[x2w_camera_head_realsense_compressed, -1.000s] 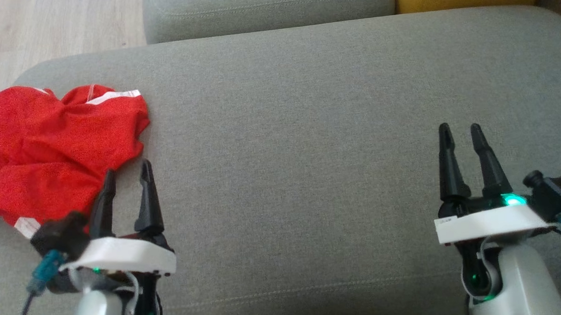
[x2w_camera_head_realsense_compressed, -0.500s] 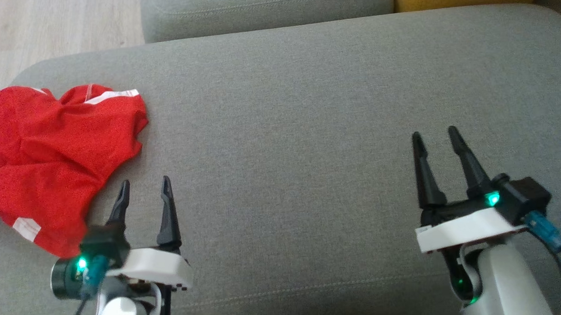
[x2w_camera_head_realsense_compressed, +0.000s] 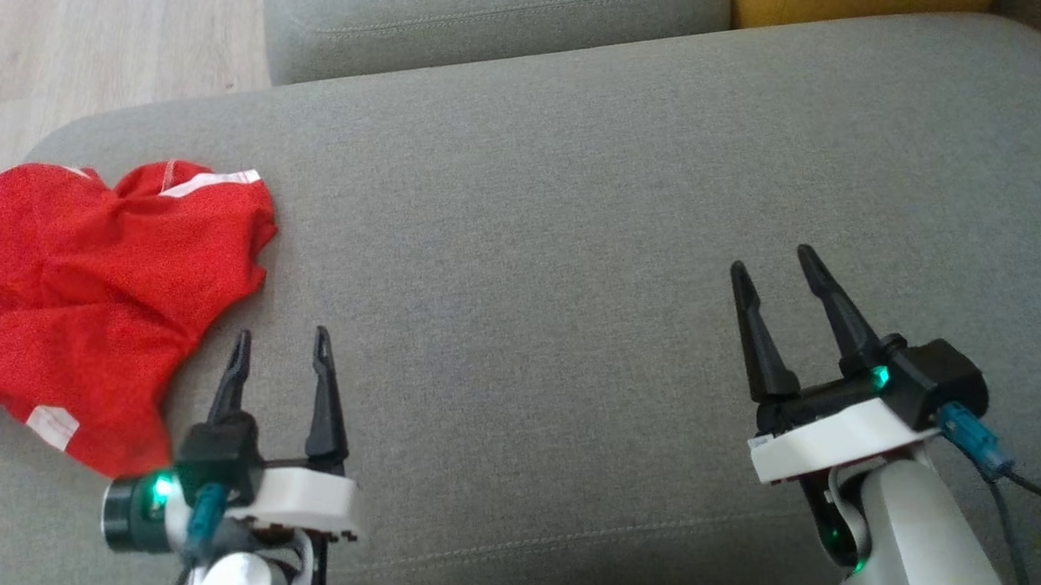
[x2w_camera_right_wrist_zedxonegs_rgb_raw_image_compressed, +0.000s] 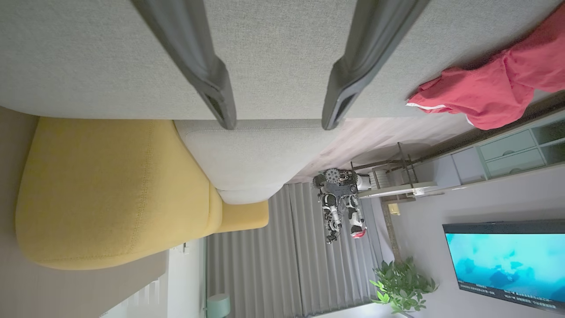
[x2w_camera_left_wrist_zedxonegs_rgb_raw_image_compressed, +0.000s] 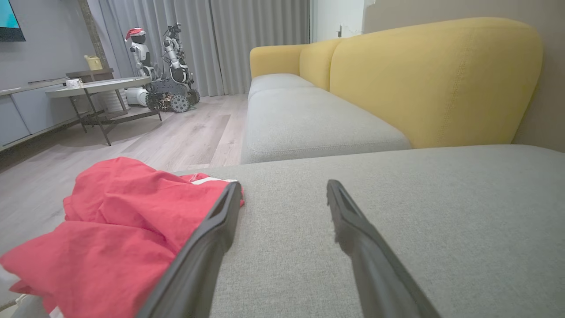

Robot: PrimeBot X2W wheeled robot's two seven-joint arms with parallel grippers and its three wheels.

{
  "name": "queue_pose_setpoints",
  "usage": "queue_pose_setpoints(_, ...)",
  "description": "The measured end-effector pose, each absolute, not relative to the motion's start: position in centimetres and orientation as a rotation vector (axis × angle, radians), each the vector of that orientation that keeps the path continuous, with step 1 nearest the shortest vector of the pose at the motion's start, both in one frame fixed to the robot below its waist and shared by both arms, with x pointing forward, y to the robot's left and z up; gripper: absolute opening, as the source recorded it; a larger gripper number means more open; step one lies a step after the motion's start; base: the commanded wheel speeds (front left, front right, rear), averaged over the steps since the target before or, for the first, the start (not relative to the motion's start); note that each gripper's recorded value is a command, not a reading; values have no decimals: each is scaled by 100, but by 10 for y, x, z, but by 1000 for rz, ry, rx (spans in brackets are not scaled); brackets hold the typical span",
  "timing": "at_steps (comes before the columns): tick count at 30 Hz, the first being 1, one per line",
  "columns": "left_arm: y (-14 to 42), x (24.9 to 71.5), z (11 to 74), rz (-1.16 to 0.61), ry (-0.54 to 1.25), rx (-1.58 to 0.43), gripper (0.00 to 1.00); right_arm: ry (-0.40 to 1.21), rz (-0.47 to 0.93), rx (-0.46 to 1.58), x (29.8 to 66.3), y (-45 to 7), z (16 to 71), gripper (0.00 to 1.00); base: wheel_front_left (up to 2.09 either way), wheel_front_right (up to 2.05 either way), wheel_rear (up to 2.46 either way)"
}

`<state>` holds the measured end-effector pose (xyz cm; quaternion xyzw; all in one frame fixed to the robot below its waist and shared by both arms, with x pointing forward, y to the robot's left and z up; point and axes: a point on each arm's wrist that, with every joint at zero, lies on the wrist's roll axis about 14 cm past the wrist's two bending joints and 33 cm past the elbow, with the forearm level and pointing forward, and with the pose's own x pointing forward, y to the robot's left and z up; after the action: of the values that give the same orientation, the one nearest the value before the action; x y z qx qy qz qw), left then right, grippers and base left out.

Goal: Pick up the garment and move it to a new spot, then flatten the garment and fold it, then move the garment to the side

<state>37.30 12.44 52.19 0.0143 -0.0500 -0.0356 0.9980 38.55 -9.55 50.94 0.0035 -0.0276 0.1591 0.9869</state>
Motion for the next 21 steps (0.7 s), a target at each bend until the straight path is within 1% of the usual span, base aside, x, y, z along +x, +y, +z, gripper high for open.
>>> queue_pose_setpoints(6,133,377,528,-47,-120,-56,100,-35,326,73,383,-91,502,100,0,0,0)
queue_pose_setpoints(9,135,376,524,-43,-118,-55,100,-26,332,88,382,-89,498,100,0,0,0)
queue_pose_setpoints(13,136,373,507,-49,-67,-69,100,-14,317,138,385,-91,496,100,0,0,0)
queue_pose_setpoints(17,141,372,496,-36,-31,-125,100,14,301,182,384,-94,490,100,0,0,0)
queue_pose_setpoints(21,143,372,491,-40,-17,-144,100,24,293,155,385,-98,486,100,0,0,0)
